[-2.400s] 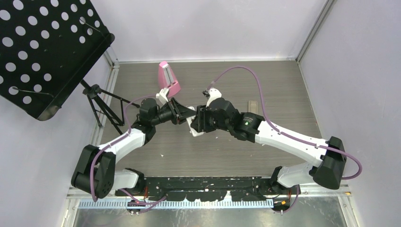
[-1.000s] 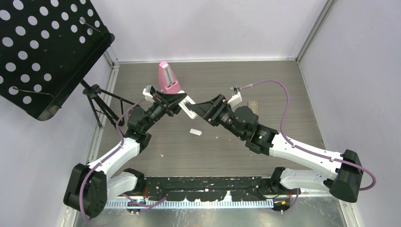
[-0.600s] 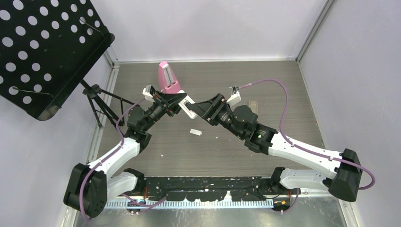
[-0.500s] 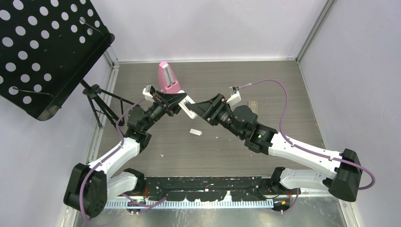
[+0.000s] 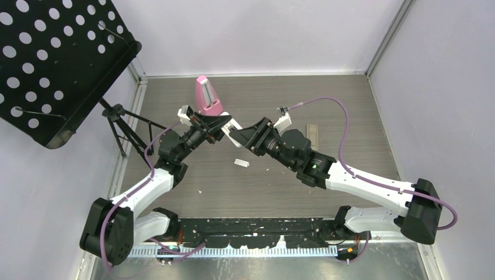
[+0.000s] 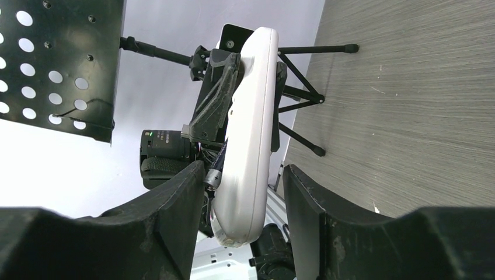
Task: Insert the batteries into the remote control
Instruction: Load the battery into the remote control, then pick up the battery cover at the center of the board, then place the remote control at the center of the board.
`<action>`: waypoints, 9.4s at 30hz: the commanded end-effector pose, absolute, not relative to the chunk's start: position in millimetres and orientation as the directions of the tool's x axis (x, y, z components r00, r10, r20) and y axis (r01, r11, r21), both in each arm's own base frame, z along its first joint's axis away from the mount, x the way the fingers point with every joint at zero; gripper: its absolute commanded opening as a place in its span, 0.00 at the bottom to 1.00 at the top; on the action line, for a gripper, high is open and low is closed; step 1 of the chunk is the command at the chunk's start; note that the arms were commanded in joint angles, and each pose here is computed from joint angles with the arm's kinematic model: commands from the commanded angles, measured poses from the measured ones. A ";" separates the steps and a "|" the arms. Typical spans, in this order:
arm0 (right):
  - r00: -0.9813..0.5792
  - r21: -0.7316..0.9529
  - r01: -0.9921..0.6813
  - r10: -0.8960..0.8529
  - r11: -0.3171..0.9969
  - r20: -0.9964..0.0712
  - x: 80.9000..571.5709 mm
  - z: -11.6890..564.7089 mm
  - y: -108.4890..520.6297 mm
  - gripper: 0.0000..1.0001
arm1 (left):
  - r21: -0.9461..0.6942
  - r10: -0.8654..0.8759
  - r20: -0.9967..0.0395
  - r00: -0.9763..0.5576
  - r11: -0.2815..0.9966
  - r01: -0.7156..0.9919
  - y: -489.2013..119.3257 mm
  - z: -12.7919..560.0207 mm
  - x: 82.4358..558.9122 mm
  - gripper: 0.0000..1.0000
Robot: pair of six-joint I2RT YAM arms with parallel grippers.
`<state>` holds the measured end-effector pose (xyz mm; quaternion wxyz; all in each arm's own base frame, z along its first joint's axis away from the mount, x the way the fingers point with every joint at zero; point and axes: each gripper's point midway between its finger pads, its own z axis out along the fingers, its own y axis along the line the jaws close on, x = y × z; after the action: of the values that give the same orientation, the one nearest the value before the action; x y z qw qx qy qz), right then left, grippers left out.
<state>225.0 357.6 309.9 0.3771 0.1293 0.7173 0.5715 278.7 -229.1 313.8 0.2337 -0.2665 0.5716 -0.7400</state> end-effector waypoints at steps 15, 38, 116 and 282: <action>-0.657 0.914 -0.323 0.636 0.247 -0.404 222.6 343.9 350.8 0.86 | -0.947 -0.629 0.024 -0.777 -0.264 0.185 -230.2 347.5 265.7 0.00; -0.664 0.922 -0.279 0.640 0.269 -0.388 226.5 328.2 346.6 0.52 | -0.948 -0.625 0.017 -0.781 -0.259 0.187 -231.7 347.8 266.4 0.00; -0.778 -0.008 -0.473 -0.422 0.881 -0.466 274.7 30.1 328.1 0.44 | -0.643 -0.528 -0.658 -0.537 0.765 0.035 -125.4 167.8 241.6 0.00; -0.521 0.464 -0.840 -0.181 0.282 -0.834 148.3 282.6 275.8 0.01 | -0.499 0.170 -0.858 -0.485 -0.049 0.865 -322.6 281.6 160.8 0.40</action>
<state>137.6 271.6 262.2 0.2994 -0.3535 0.7372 0.4918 140.5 -319.9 261.2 0.2356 0.4460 0.6053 -0.6158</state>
